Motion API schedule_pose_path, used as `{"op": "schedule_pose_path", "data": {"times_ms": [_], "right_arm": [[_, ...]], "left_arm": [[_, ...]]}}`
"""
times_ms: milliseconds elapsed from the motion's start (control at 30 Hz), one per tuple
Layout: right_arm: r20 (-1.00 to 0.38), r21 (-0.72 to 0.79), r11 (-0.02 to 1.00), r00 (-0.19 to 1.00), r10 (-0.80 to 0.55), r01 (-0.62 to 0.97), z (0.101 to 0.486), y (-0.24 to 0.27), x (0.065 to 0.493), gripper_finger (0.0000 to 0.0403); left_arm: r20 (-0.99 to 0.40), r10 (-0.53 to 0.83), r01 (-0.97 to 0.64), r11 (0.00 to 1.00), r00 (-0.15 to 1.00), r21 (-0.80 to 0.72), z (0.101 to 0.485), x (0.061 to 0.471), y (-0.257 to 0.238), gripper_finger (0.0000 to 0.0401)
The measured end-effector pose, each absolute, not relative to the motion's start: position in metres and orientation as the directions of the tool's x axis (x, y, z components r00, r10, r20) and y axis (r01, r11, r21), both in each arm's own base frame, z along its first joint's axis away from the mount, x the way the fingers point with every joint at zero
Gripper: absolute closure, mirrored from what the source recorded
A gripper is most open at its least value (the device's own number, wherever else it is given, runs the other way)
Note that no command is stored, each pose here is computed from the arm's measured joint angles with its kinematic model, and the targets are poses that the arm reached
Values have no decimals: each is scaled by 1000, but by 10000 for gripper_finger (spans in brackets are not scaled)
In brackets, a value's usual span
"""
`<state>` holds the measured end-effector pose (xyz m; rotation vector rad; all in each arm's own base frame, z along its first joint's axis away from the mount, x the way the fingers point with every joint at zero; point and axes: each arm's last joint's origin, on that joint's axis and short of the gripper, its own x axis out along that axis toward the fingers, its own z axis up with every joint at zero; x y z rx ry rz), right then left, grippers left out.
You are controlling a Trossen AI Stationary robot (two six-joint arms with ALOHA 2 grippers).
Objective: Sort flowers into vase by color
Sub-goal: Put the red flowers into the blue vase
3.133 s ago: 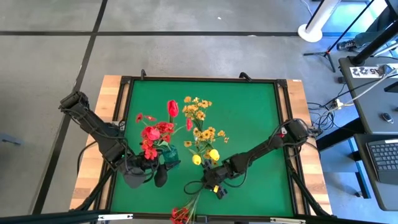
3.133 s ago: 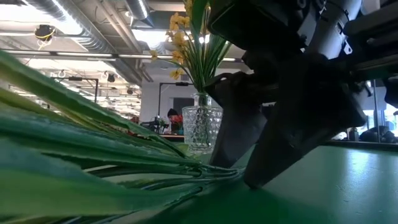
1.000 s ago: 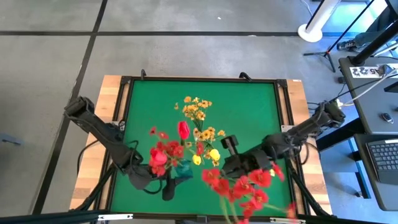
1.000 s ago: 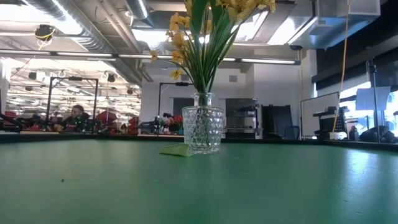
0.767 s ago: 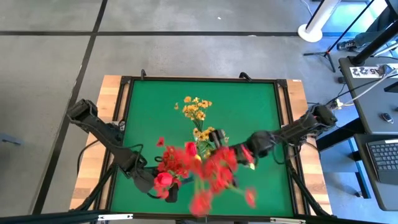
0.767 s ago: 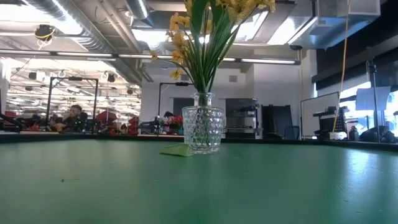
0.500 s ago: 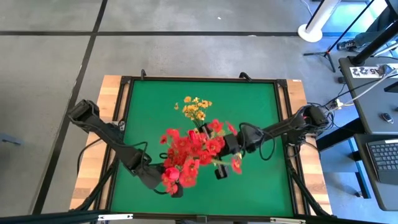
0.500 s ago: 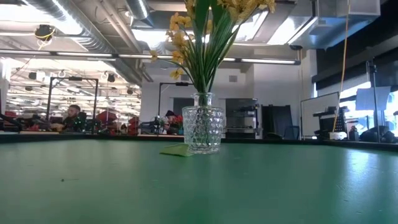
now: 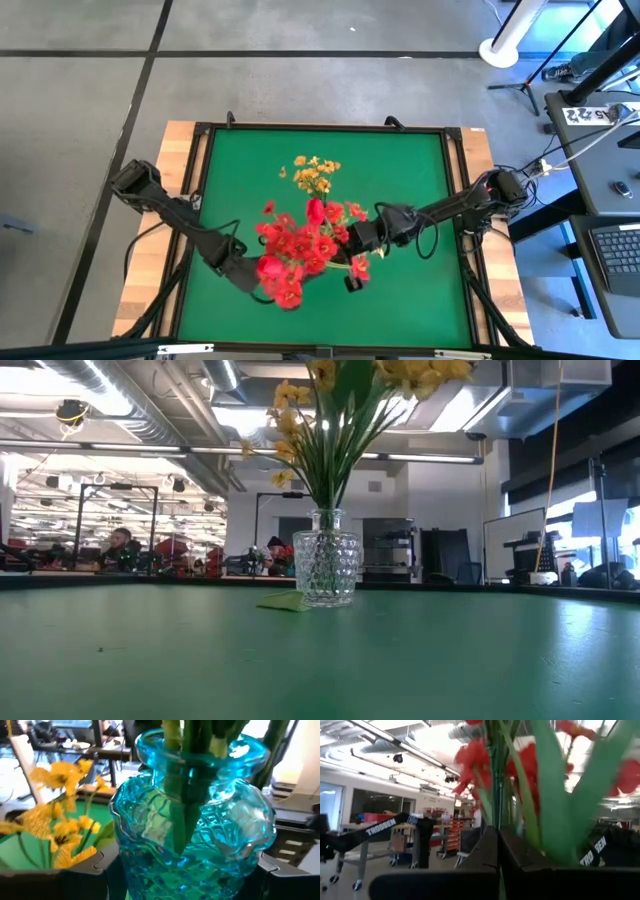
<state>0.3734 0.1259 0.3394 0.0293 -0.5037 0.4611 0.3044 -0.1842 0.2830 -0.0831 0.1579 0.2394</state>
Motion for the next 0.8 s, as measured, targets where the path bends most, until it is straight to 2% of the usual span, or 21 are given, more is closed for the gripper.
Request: {"op": "schedule_pose_path", "data": {"times_ms": [433, 800], "right_arm": [[481, -107, 902, 773, 414, -418, 340, 126, 373, 400], [473, -95, 908, 784, 402, -408, 340, 125, 374, 401]], "left_arm": [[-147, 148, -160, 985, 978, -71, 286, 289, -208, 159], [-148, 146, -165, 978, 978, -126, 286, 288, -209, 159]]}}
